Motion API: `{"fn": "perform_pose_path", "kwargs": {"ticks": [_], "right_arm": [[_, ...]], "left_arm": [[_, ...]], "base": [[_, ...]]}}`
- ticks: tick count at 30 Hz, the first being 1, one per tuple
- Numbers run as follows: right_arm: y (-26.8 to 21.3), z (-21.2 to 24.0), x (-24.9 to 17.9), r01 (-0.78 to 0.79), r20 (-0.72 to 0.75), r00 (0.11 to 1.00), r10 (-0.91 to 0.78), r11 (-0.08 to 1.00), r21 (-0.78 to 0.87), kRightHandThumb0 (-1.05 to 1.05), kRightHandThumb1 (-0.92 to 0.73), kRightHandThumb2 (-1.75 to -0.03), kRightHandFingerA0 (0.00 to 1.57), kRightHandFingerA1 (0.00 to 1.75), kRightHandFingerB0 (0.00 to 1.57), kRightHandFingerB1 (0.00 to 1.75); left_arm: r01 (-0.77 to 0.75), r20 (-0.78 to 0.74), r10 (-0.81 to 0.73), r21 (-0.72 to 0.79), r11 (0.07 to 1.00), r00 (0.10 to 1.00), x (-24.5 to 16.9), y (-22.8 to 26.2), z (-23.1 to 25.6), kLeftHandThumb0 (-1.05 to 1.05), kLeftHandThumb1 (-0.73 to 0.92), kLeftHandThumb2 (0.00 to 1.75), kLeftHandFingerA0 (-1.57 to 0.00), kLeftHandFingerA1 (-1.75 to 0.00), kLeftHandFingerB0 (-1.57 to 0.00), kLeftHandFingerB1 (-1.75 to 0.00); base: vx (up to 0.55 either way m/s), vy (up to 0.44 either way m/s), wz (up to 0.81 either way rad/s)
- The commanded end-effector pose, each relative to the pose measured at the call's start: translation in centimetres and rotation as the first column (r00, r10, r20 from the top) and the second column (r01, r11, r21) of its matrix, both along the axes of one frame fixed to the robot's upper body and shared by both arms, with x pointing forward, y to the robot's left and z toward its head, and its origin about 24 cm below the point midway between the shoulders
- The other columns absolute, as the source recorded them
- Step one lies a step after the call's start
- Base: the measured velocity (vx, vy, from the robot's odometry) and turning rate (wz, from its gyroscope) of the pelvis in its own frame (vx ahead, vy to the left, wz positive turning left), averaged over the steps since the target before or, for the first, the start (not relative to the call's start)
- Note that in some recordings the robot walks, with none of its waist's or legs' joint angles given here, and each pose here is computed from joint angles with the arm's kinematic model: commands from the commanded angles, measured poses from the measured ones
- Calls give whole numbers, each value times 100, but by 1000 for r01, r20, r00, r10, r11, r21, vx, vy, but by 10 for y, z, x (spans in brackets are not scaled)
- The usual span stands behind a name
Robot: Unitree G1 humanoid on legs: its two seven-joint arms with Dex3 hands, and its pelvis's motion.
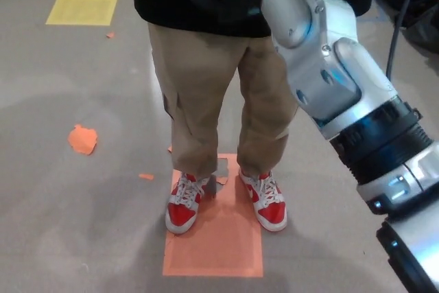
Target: The robot extends its right arm to grab a person's hand and shakes it
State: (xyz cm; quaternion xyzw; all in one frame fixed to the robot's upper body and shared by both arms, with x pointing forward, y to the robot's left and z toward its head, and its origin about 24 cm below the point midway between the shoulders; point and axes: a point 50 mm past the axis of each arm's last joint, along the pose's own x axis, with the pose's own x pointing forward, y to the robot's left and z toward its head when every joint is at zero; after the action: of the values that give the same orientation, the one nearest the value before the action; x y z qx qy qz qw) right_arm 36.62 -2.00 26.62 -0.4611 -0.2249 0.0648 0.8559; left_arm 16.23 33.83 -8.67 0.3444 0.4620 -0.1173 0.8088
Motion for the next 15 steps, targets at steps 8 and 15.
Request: {"fn": "perform_pose_path", "kwargs": {"ticks": [8, 15], "right_arm": [[-41, -51, 12, 180, -78, 981, -177, 983, 36, -14, -71, -60, 106, 72, 67, 55], [-61, -153, 35, 231, -460, 841, -285, 958, -171, -18, -53, -55, 96, 64, 76, 57]], "left_arm": [[-7, -15, 7, -6, 1000, 1000, -14, 9, 1, -49, 63, 93, -33, -51, -21, -45], [-5, -3, 5, -1, 1000, 1000, -8, 8, 2, -50, 62, 92, -34, -50, -23, -45]], "base": [[0, 0, 0], [0, 0, 0]]}}
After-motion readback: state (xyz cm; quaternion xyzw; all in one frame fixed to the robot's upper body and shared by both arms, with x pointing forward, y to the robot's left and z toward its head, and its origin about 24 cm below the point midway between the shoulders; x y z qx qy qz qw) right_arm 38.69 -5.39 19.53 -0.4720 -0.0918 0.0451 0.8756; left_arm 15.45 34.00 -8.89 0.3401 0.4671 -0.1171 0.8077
